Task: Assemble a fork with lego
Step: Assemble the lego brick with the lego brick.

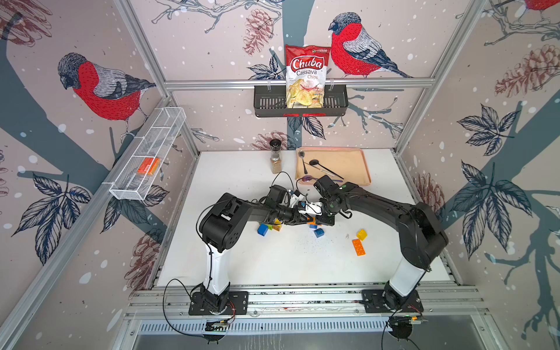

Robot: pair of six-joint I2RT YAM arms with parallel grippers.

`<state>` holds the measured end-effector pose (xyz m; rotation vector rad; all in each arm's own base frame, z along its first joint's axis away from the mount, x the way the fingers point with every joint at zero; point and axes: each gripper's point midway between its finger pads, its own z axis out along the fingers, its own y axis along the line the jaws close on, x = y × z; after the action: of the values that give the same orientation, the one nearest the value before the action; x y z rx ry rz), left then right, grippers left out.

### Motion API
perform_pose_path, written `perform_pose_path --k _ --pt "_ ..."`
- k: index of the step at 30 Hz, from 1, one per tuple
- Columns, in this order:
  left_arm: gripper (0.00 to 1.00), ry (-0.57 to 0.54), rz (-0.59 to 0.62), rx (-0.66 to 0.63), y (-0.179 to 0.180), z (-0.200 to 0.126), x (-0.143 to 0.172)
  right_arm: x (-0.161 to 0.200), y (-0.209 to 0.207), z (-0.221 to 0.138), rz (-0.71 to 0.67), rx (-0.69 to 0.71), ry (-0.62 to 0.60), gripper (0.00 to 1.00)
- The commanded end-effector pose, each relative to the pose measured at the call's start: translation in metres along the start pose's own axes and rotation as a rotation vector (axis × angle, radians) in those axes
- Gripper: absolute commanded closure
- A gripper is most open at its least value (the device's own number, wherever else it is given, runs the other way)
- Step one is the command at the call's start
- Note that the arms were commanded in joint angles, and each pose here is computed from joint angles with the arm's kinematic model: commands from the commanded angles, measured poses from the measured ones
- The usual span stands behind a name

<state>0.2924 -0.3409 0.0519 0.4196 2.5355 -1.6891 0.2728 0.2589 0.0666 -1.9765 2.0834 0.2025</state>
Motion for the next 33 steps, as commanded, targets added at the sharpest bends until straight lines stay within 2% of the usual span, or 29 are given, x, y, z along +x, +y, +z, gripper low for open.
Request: perform_pose_path --k 1,6,11,21,25,33 --pt "0.71 0.002 -0.070 -0.117 0.030 -0.001 0.008 0.012 0.011 0.007 -0.017 -0.043 0.061 1.00" --pt "0.71 0.007 -0.077 -0.118 0.035 0.001 0.008 0.018 0.015 0.013 -0.024 -0.032 0.078 1.00" --pt "0.71 0.007 -0.088 -0.126 0.040 -0.002 0.010 0.021 -0.002 0.001 0.047 0.000 0.078 1.00" --pt "0.71 0.000 -0.091 -0.124 0.040 -0.004 0.010 0.024 -0.004 0.002 0.082 -0.006 0.082 1.00" --pt "0.70 -0.004 -0.087 -0.121 0.038 -0.004 0.008 0.027 0.000 0.001 0.048 0.005 0.086 1.00" --pt "0.70 0.000 -0.070 -0.125 0.036 -0.003 0.000 0.012 0.007 0.005 -0.010 -0.013 0.044 1.00"
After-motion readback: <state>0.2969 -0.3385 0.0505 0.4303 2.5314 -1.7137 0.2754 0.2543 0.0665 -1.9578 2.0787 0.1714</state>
